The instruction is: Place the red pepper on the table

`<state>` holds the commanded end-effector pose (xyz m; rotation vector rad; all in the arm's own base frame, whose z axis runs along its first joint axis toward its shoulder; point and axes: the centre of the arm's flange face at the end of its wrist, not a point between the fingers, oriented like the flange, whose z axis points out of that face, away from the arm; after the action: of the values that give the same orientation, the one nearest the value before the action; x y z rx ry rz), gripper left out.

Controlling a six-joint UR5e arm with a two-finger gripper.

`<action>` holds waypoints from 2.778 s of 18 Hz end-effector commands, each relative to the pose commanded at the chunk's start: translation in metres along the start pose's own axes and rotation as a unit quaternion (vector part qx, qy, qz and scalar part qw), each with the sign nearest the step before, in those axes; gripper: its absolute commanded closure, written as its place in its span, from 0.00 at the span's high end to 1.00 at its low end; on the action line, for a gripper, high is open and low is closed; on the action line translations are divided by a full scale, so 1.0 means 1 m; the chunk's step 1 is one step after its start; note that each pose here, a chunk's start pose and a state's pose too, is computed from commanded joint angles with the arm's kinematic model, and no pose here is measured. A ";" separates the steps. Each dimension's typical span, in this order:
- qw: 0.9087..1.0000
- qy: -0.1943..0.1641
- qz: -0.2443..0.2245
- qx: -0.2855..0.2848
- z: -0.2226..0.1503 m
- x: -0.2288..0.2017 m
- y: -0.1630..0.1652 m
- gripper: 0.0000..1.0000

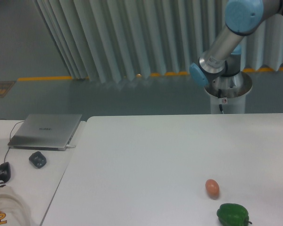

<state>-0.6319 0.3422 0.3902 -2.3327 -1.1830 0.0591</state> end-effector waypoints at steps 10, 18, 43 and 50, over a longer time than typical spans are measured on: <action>0.996 0.054 0.071 -0.010 -0.041 0.087 0.007 0.57; 0.990 0.061 0.128 -0.013 -0.046 0.122 0.020 0.57; 0.838 0.048 0.498 -0.217 0.006 0.279 0.127 0.57; 0.825 0.007 0.511 -0.242 0.046 0.325 0.153 0.57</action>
<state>-0.3298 0.5358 0.3405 -3.1339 0.2388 0.1224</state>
